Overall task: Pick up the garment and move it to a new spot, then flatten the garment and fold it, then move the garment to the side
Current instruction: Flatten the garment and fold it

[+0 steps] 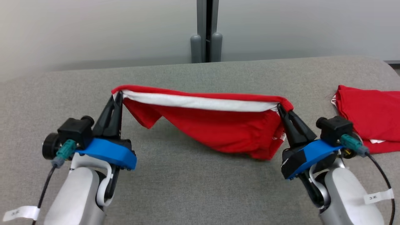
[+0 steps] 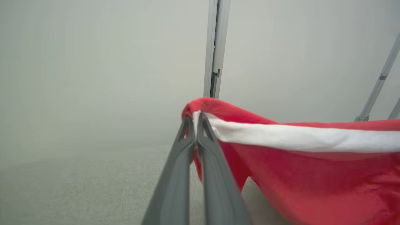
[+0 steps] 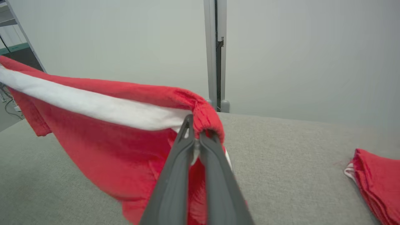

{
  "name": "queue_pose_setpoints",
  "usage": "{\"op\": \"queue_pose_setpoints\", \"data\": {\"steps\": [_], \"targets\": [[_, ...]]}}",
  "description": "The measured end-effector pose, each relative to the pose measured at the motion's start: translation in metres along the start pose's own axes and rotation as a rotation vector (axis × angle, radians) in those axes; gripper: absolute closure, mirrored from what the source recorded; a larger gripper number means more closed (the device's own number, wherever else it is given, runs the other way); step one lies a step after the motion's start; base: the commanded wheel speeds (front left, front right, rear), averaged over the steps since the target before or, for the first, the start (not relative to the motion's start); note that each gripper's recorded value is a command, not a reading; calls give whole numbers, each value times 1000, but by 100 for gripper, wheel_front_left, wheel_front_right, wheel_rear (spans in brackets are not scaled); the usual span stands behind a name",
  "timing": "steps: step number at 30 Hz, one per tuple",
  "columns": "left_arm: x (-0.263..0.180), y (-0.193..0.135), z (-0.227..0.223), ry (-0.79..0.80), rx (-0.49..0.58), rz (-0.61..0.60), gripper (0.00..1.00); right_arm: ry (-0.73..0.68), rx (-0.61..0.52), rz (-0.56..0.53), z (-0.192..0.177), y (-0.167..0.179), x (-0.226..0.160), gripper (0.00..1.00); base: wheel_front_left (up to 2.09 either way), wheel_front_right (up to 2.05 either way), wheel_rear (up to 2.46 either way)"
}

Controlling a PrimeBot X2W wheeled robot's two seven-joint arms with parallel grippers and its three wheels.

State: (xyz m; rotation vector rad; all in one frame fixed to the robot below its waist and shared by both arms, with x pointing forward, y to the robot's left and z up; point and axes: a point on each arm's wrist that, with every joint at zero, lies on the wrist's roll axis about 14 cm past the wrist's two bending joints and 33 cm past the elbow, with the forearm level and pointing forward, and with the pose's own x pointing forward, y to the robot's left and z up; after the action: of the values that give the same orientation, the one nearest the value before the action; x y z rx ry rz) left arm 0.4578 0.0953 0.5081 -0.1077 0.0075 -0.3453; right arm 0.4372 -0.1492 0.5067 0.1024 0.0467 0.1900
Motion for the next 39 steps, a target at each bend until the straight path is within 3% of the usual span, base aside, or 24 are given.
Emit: {"op": "queue_pose_setpoints", "data": {"steps": [1, 10, 15, 19, 25, 31, 32, 39], "targets": [[2, -1, 30, -70, 27, -14, 100, -54, -31, 12, 26, -1, -2, 100, 0, 0, 0], [-19, -31, 163, -350, 166, -112, 100, -337, -163, 72, 154, 14, -46, 100, 0, 0, 0], [-33, -53, 213, -436, 221, -171, 100, -400, -237, 79, 193, 20, -73, 100, 0, 0, 0], [-24, -52, 217, -403, 245, -187, 100, -348, -257, 91, 189, 20, -67, 100, 0, 0, 0], [16, -34, 193, -302, 209, -179, 100, -254, -241, 119, 169, 19, -30, 100, 0, 0, 0], [79, 0, 174, -241, 227, -145, 100, -198, -269, 133, 155, 8, 42, 100, 0, 0, 0], [97, 9, 178, -256, 239, -131, 100, -207, -277, 136, 159, 7, 67, 100, 0, 0, 0], [143, 29, 190, -344, 265, -109, 100, -272, -343, 140, 164, 6, 127, 100, 0, 0, 0]]}}
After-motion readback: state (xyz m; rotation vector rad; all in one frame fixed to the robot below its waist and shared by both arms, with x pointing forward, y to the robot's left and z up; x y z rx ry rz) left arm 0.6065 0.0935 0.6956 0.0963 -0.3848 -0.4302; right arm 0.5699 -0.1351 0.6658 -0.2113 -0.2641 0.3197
